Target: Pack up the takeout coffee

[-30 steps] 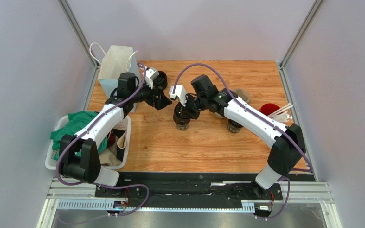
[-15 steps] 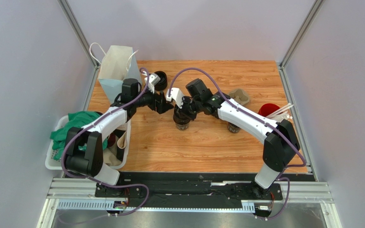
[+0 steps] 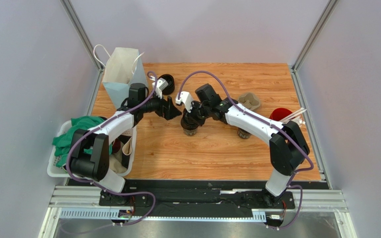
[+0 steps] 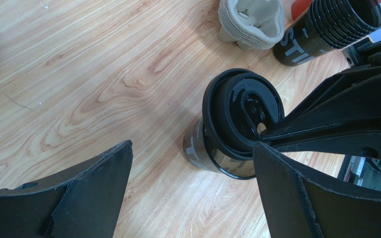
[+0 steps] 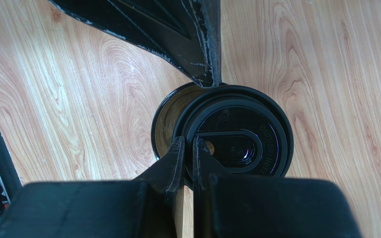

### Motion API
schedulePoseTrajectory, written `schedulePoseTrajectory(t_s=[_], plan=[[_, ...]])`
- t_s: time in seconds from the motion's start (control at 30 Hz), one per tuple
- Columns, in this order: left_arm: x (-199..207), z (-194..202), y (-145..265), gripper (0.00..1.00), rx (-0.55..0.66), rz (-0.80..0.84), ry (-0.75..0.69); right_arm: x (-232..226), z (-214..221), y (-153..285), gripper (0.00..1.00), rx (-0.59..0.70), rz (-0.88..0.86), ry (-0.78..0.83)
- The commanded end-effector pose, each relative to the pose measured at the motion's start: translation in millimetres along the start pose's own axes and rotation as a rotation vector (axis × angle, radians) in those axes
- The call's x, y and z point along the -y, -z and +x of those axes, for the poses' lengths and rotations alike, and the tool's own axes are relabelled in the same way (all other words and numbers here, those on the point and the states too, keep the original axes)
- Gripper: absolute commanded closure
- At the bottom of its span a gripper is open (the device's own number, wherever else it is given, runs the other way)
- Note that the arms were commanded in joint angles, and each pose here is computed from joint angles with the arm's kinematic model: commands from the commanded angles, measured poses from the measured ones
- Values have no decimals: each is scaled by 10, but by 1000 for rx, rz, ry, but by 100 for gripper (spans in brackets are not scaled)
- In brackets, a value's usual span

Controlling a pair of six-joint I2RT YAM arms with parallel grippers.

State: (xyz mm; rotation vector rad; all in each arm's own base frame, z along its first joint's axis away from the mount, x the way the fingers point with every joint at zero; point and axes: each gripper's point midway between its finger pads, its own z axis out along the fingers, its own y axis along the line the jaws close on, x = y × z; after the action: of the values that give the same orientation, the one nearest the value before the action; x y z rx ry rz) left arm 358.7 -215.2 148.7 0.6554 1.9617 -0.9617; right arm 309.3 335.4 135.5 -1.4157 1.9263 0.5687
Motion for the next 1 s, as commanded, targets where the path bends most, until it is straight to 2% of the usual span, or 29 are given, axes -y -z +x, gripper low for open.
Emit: schedulePoseTrajectory(t_s=[0.0,0.97], plan=[[48,-146,35,1,47,22,-57,23,-175,0,100,69,3,1],[-5,-114,28,1,39,-2,-59,-91,-103,-68,100,42,-52,-13]])
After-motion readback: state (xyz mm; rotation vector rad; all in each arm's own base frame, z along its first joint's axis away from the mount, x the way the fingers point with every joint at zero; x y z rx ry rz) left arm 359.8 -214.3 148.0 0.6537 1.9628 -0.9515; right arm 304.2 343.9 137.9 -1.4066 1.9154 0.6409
